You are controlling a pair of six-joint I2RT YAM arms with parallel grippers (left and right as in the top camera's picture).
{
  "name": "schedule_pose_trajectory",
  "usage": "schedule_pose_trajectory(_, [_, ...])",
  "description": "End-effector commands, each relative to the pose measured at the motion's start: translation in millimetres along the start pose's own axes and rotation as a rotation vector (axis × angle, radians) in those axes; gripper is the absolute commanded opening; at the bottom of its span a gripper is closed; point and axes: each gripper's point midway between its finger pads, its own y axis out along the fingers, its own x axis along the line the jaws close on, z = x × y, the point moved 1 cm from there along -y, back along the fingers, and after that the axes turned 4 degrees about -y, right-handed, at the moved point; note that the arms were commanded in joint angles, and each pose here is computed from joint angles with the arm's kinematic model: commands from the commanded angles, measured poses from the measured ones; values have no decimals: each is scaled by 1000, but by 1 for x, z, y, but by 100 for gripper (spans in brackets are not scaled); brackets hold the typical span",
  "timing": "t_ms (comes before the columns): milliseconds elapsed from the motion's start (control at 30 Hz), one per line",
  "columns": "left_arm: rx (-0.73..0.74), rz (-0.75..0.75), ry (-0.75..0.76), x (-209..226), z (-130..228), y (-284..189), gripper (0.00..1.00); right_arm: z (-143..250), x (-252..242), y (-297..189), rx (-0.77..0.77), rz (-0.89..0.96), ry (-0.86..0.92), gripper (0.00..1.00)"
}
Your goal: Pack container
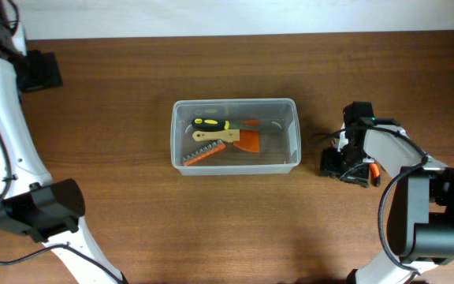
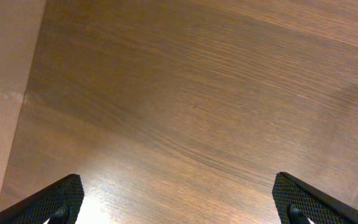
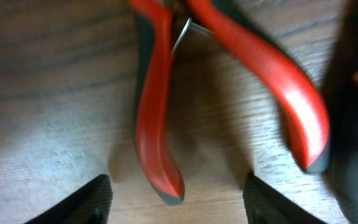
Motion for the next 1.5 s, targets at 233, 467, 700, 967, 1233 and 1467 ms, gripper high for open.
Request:
schedule_pose_trajectory(233, [1, -7, -42, 11, 1, -1, 99, -13, -3, 15, -21, 17, -1, 52])
schedule_pose_trajectory(467, [1, -7, -42, 11, 1, -1, 99, -25, -1, 15, -68, 12, -4, 24])
schedule_pose_trajectory(700, [1, -7, -41, 11, 1, -1, 99, -23, -2, 15, -62, 13, -3, 4])
schedule_pose_trajectory(967, [1, -7, -42, 11, 1, -1, 99, -35, -15, -28, -78, 60, 64, 4])
schedule_pose_trajectory(1233, [1, -7, -42, 11, 1, -1, 99, -70, 58, -185, -355, -47, -131, 4])
schedule_pose_trajectory(1467, [1, -7, -42, 11, 1, -1, 99, -41, 193, -224, -512, -98, -701, 4])
